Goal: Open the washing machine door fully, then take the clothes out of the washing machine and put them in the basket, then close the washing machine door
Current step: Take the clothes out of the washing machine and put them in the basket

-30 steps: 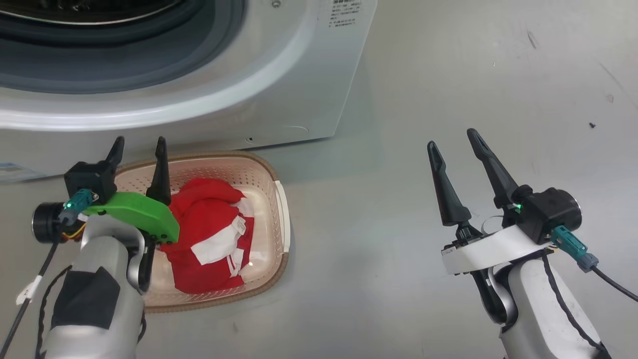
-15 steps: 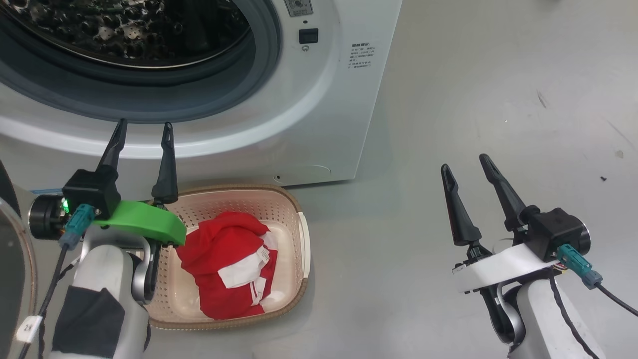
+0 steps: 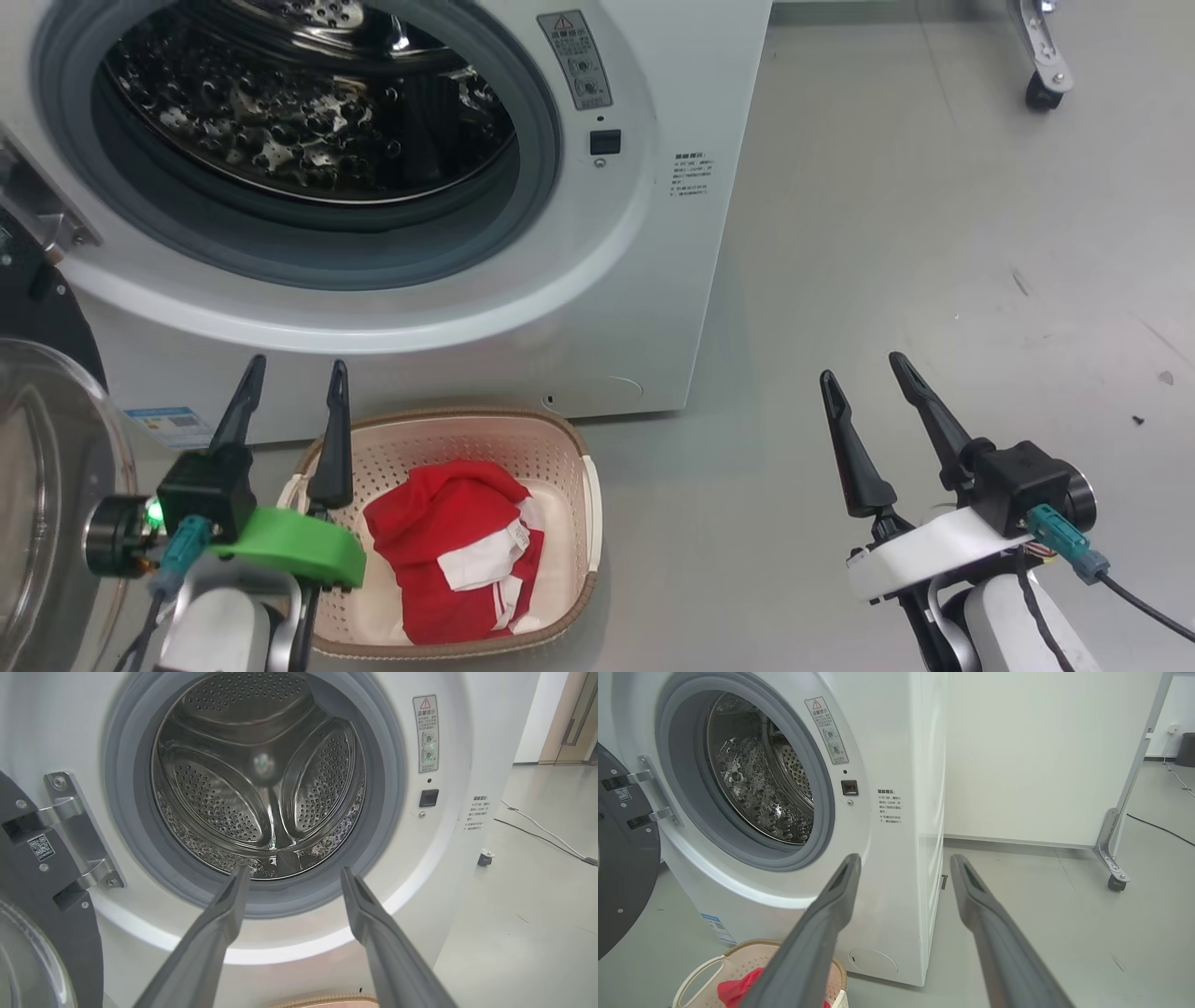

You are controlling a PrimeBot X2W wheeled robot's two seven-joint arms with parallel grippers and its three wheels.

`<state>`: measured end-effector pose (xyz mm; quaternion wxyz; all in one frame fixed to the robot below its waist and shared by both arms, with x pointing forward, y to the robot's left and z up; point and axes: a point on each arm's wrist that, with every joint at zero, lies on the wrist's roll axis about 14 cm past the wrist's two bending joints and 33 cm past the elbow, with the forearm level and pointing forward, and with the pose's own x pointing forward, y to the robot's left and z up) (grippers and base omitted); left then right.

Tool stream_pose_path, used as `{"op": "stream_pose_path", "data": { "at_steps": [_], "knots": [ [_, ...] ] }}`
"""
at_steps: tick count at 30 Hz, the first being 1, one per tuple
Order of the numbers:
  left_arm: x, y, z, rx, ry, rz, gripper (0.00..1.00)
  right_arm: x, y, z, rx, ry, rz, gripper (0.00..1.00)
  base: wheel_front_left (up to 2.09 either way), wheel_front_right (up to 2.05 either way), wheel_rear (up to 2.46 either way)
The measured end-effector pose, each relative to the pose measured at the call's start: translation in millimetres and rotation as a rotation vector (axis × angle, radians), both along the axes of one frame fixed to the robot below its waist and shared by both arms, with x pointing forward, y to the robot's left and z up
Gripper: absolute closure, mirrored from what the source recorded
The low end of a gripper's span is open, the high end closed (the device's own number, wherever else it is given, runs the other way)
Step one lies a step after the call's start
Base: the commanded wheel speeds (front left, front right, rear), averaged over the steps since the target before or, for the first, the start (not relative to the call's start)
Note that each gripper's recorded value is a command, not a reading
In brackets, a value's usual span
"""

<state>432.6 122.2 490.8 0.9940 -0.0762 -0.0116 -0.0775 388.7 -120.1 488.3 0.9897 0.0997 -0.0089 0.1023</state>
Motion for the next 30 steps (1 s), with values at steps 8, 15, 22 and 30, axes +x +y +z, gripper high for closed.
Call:
{"op": "stream_pose_path", "data": {
  "at_steps": [8, 15, 22, 30],
  "knots": [
    [-36.7, 10.2, -6.0, 0.007, 0.025, 0.040, 0.00, -16.0, 2.3, 7.5, 0.003, -0.019, 0.007, 0.00, 0.00, 0.00, 0.00],
    [-62.5, 13.4, -8.8, 0.007, 0.036, 0.054, 0.00, -30.0, 3.7, 8.1, 0.004, -0.019, 0.011, 0.00, 0.00, 0.00, 0.00],
    [-76.5, 10.9, -5.0, 0.003, 0.025, 0.053, 0.00, -47.3, -0.6, 0.8, 0.010, 0.004, -0.008, 0.00, 0.00, 0.00, 0.00],
    [-81.5, 9.2, -3.3, 0.000, 0.026, 0.053, 0.00, -49.0, -3.5, 4.5, 0.012, -0.007, -0.020, 0.00, 0.00, 0.00, 0.00]
  ]
}}
